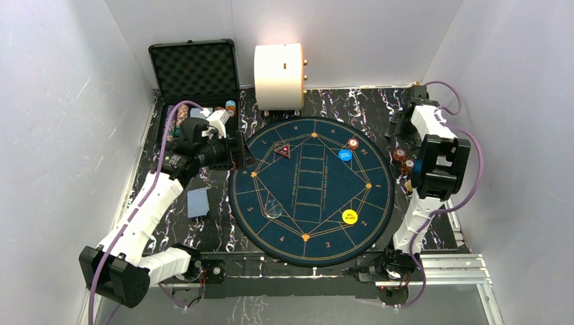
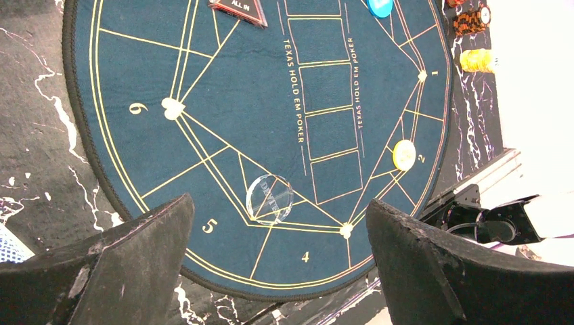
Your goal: Distribute texas hold em gaming equipment
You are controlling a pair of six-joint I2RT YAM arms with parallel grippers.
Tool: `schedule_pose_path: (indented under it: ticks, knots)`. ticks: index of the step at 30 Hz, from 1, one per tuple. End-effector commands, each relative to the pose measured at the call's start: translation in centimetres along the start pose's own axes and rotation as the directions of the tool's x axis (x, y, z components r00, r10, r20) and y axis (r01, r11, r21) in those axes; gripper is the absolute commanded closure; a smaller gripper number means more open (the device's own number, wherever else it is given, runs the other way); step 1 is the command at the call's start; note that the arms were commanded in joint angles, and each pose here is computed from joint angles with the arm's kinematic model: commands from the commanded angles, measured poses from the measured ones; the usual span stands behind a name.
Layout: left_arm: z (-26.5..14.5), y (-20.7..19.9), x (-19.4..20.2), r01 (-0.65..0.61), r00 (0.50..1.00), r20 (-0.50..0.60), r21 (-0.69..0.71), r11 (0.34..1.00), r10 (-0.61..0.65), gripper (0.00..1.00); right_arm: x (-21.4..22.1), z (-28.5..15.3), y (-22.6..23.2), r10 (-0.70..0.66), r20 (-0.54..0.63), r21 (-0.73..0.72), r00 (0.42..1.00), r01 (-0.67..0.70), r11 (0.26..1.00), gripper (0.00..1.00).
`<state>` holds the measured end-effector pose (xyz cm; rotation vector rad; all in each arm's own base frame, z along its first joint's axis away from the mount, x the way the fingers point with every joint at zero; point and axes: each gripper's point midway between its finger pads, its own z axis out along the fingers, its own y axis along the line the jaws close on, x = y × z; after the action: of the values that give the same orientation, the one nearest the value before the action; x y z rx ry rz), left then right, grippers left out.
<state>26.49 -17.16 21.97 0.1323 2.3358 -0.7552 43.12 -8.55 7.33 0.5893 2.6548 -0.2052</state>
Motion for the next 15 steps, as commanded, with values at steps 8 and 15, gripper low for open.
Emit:
schedule_pose_path:
  ticks: [8, 15]
  knots:
    - [-0.5, -0.6, -0.3, -0.025, 1.0, 0.011, 0.022, 0.999, 0.025, 0.02, 1.7, 1.7, 0.2, -0.013, -0.068, -0.017, 0.998, 0.012, 1.0, 0.15]
    - [-0.4, -0.6, -0.2, -0.027, 1.0, 0.01, 0.023, 0.999, 0.027, 0.02, 2.5, 2.0, -0.1, -0.009, -0.077, -0.017, 0.997, 0.007, 1.0, 0.2]
